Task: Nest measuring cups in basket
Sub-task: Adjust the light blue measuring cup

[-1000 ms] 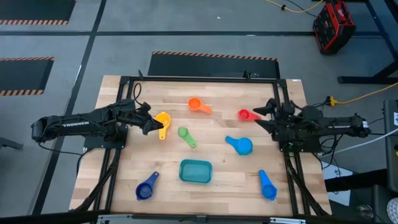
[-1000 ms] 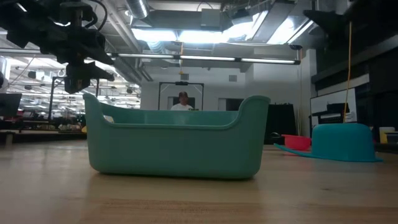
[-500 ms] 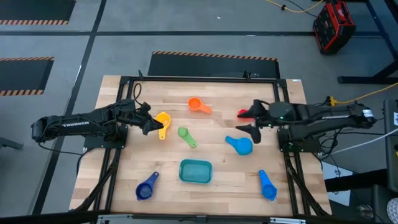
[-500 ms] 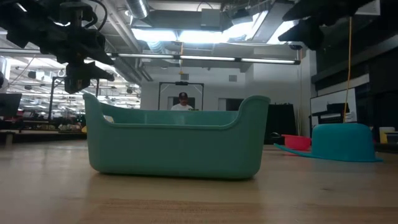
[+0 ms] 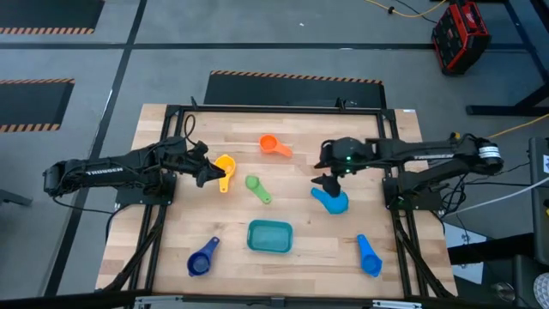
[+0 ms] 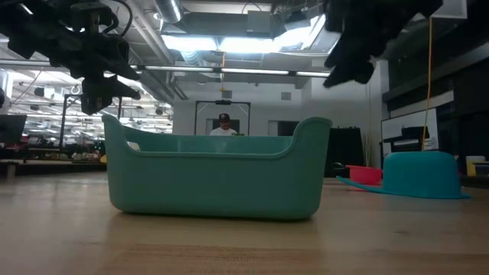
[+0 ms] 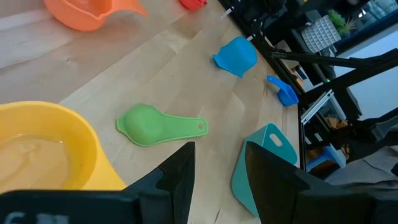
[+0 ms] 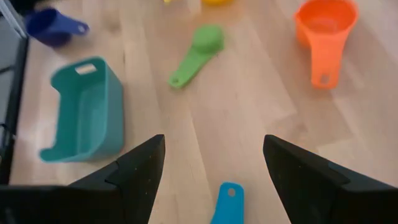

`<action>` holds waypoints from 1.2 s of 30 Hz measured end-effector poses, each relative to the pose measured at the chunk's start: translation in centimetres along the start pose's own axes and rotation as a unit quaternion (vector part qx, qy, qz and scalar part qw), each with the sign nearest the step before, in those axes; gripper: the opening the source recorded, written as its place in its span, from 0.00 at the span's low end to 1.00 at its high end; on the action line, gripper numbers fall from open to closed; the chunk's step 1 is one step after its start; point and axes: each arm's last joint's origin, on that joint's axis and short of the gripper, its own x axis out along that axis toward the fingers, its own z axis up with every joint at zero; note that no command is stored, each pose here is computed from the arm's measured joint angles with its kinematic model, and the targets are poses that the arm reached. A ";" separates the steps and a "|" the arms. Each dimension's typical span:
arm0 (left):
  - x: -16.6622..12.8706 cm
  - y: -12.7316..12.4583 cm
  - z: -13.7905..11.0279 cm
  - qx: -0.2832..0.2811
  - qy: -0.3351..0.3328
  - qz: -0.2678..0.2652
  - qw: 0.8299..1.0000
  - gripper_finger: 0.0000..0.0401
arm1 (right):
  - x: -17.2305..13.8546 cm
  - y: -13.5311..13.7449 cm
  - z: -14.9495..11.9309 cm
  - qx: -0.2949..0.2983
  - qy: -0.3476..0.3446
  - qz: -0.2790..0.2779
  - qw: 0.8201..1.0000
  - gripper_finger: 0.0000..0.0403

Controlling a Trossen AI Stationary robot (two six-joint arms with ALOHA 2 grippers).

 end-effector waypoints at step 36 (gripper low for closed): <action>0.0 0.0 0.0 0.000 0.000 0.000 1.000 0.33 | 10.1 -1.7 -3.8 0.006 0.200 -0.039 0.979 0.69</action>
